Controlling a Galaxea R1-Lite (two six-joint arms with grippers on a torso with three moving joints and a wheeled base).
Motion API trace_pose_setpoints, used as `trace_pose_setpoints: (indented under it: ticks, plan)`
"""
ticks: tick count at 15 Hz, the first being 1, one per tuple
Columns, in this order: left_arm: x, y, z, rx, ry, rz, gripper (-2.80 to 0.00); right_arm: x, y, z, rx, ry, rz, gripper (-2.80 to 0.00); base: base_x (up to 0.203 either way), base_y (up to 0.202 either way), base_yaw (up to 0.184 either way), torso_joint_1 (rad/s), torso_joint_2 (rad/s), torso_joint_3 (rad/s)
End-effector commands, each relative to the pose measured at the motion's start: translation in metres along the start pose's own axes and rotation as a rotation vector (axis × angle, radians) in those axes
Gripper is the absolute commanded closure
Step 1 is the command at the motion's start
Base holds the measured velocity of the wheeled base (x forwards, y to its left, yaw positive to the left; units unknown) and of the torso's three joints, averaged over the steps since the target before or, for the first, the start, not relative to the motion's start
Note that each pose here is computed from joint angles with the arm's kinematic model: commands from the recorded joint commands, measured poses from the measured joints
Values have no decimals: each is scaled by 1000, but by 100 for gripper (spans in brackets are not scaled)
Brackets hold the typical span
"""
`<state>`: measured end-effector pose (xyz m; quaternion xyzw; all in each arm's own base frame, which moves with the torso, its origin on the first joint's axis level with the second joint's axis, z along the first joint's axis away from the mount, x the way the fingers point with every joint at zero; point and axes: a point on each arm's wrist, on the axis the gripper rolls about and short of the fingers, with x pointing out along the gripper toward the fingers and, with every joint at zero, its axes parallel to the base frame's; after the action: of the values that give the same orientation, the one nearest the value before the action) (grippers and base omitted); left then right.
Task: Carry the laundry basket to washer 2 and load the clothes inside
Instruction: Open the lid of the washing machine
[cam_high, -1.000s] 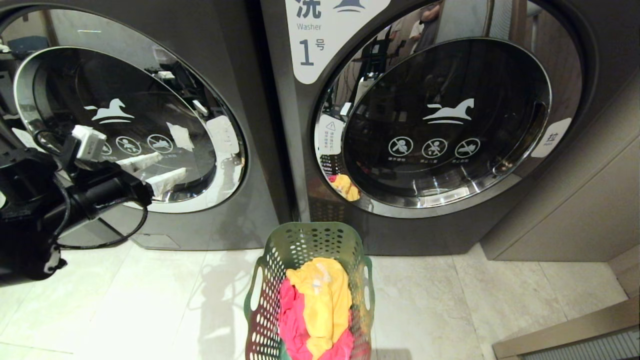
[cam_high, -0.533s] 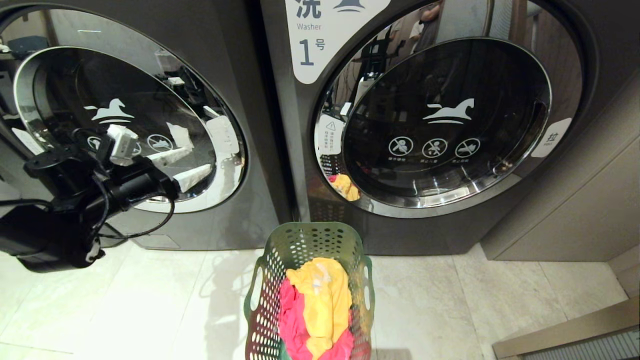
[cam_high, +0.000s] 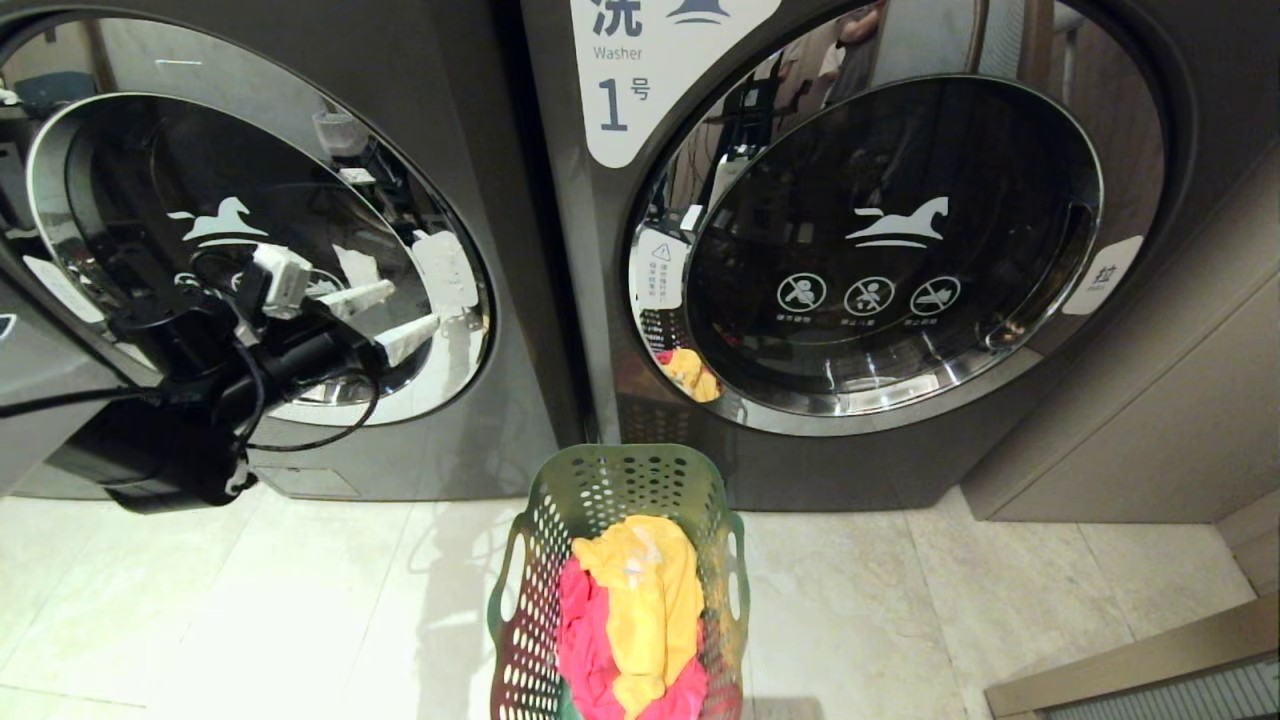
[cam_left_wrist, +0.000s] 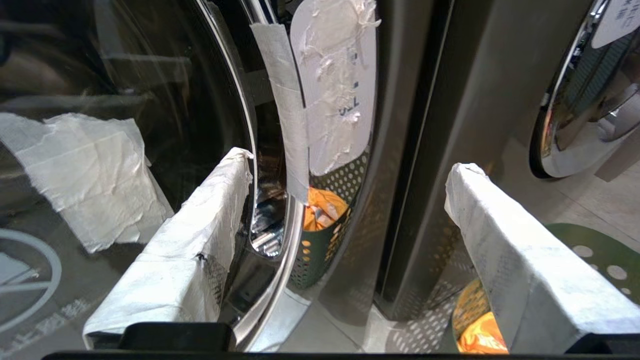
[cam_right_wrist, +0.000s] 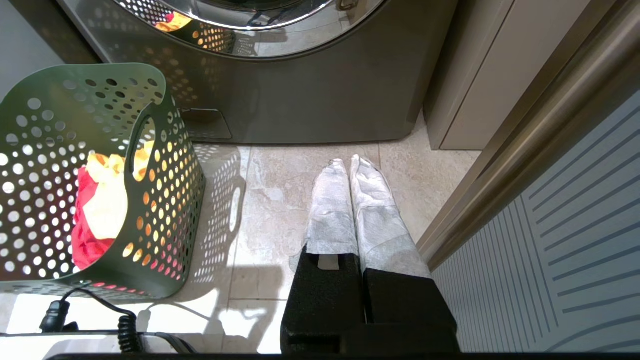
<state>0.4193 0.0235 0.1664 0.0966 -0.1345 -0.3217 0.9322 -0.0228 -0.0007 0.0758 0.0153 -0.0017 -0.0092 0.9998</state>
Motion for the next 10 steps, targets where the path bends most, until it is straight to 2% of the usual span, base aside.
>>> trace_pose_setpoints:
  ticks: [1, 8, 10]
  plan:
    - [5, 4, -6, 7, -8, -4, -280, 0, 0, 0, 0, 0, 0, 0, 0, 0, 0, 0, 0, 0]
    - [32, 2, -20, 11, -38, -38, -280, 0, 0, 0, 0, 0, 0, 0, 0, 0, 0, 0, 0, 0]
    - [39, 3, -22, 19, -50, -20, -280, 0, 0, 0, 0, 0, 0, 0, 0, 0, 0, 0, 0, 0]
